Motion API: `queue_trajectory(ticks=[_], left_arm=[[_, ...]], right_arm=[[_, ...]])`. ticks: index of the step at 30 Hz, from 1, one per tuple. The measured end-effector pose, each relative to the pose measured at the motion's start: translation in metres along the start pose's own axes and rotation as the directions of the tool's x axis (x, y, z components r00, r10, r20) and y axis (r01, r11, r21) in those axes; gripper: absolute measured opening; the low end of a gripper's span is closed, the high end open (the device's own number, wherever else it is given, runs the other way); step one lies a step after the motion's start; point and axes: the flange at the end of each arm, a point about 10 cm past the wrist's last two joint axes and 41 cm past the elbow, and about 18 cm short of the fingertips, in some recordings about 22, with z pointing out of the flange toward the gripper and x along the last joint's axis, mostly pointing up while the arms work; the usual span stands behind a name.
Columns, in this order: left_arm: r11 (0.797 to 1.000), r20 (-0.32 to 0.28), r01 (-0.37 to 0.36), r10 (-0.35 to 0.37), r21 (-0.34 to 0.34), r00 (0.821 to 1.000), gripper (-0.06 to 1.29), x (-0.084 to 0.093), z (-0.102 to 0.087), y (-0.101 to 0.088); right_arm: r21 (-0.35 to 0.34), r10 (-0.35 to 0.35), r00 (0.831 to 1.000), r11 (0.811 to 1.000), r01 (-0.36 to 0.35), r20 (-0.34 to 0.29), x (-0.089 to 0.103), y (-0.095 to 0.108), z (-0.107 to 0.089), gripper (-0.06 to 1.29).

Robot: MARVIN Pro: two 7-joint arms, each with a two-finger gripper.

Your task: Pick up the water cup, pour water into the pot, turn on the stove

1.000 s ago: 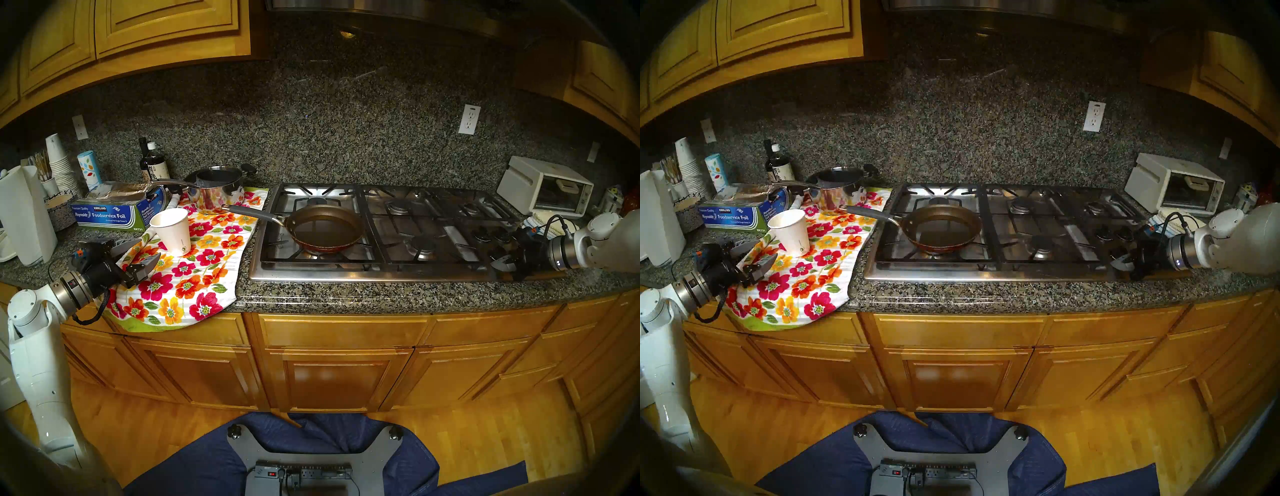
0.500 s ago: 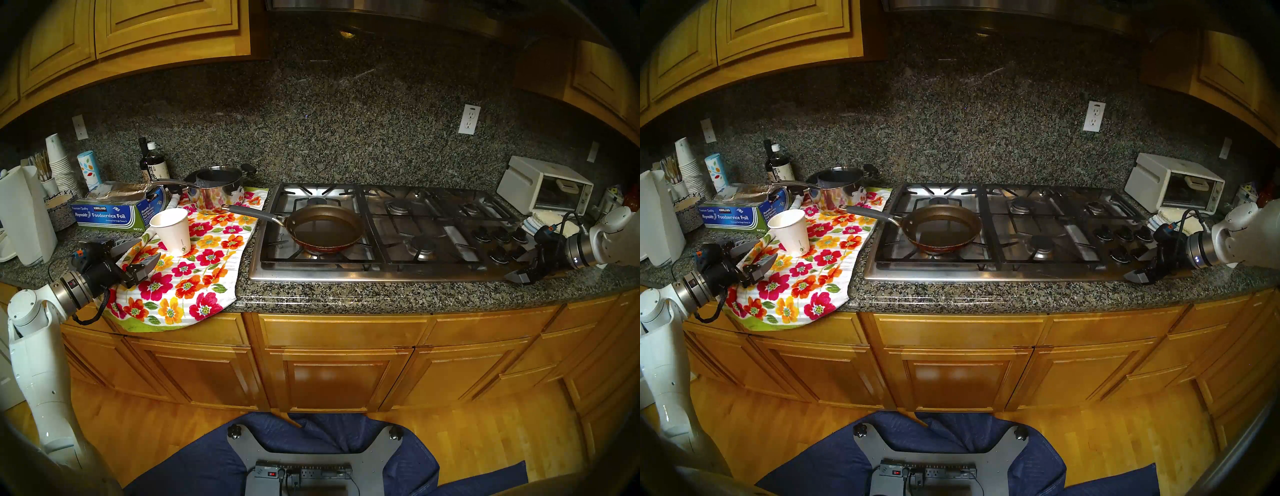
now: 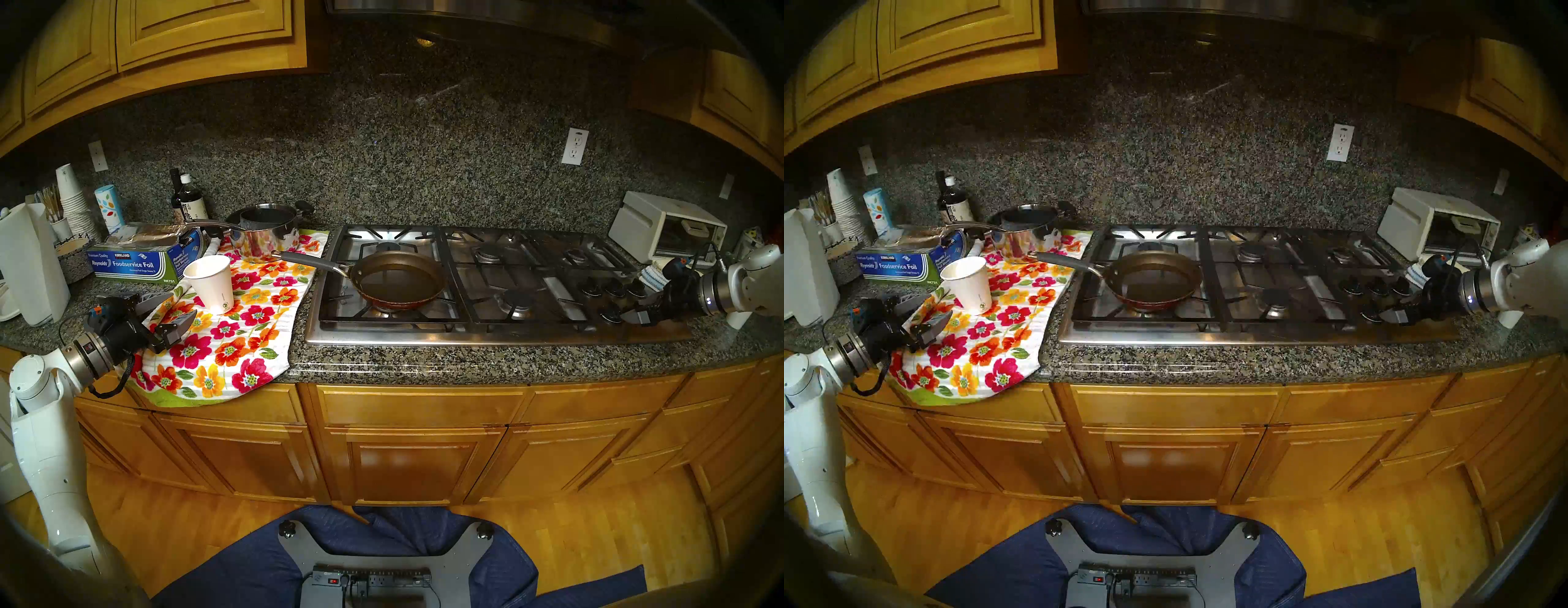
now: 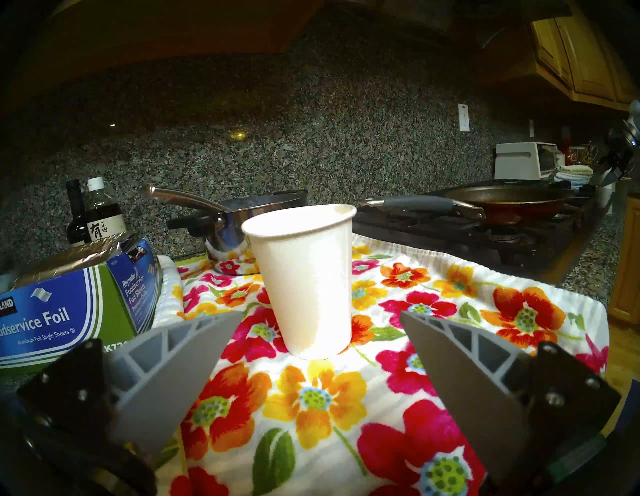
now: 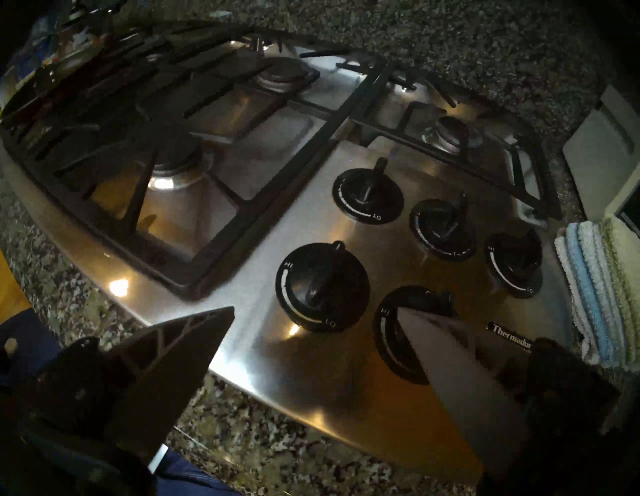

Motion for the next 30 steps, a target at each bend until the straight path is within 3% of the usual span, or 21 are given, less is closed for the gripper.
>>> queue_trajectory(ticks=[8, 14, 22, 30], left_arm=[[1.0, 0.0, 0.0, 0.0, 0.0, 1.0, 1.23, 0.0, 0.0, 0.0], [1.0, 0.0, 0.0, 0.0, 0.0, 1.0, 1.23, 0.0, 0.0, 0.0], [1.0, -0.001, 0.0, 0.0, 0.0, 1.0, 1.23, 0.0, 0.0, 0.0], [1.0, -0.001, 0.0, 0.0, 0.0, 1.0, 1.23, 0.0, 0.0, 0.0]], right_arm=[[-0.029, 0.105, 0.994, 0.994, -0.106, -0.041, -0.005, 0.002, 0.004, 1.21], [-0.029, 0.146, 0.987, 0.989, -0.148, -0.06, -0.007, -0.004, 0.01, 1.21], [-0.012, 0.154, 0.986, 0.988, -0.155, -0.069, -0.005, -0.018, 0.02, 1.21], [-0.025, 0.148, 0.986, 0.988, -0.15, -0.078, -0.002, -0.019, 0.023, 1.21]])
